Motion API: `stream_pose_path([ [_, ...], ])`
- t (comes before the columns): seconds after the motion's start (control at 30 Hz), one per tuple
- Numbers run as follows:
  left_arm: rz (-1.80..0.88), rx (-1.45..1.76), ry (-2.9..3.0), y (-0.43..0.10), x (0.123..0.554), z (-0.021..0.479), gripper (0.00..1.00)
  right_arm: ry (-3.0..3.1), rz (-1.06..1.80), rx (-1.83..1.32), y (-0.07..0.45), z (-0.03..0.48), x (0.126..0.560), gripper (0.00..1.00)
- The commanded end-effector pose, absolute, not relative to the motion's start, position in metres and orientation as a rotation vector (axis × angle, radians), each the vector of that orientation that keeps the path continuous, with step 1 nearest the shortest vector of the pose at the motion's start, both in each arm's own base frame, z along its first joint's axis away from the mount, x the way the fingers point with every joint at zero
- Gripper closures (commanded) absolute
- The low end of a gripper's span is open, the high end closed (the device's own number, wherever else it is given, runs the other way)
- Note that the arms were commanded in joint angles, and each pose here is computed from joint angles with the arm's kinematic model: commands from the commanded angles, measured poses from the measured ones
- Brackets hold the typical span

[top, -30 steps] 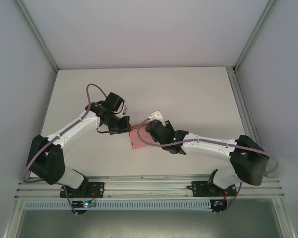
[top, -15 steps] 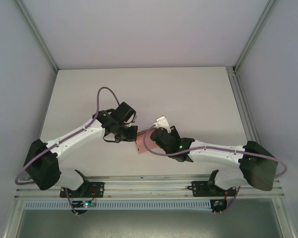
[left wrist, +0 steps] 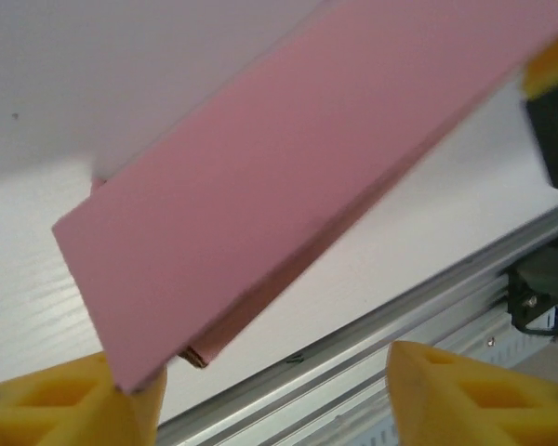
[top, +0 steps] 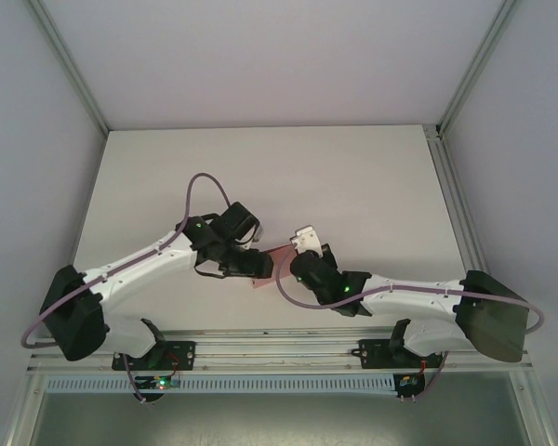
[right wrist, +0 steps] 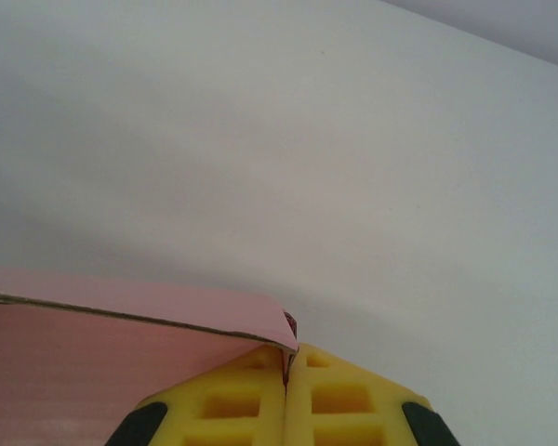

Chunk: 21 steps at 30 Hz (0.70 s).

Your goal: Assemble paper box

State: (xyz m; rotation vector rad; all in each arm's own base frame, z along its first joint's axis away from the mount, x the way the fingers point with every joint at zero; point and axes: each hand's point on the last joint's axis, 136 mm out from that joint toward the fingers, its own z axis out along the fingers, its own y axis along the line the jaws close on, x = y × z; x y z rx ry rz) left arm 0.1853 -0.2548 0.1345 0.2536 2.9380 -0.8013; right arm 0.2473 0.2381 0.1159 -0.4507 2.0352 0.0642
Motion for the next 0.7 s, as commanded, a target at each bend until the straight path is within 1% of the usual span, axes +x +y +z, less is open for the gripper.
stream_pose_path([
  [0.0,-0.805,0.127,2.804,-0.252,0.202,0.167,0.1,2.091,0.045,-0.514,0.237,0.093,0.237,1.0],
  [0.03,-0.786,0.077,2.786,-0.246,0.206,0.171,0.0,2.086,0.046,-0.518,0.238,0.094,0.238,1.0],
  [0.13,-0.762,-0.095,2.749,-0.228,0.213,0.179,0.0,2.088,0.032,-0.492,0.237,0.096,0.241,1.0],
  [0.23,-0.757,-0.374,2.7,-0.203,0.226,0.182,0.0,2.094,0.025,-0.474,0.241,0.095,0.244,1.0],
  [0.33,-0.887,-0.684,2.603,-0.191,0.238,0.175,0.0,2.107,0.0,-0.464,0.242,0.093,0.246,1.0],
  [0.4,-0.99,-0.813,2.547,-0.192,0.241,0.165,0.0,2.113,0.002,-0.467,0.243,0.091,0.246,1.0],
  [0.57,-1.05,-1.001,2.506,-0.187,0.233,0.137,0.0,2.116,0.019,-0.454,0.242,0.089,0.244,1.0],
  [0.67,-1.129,-1.049,2.446,-0.191,0.238,0.127,0.0,2.118,0.042,-0.465,0.245,0.087,0.242,1.0],
])
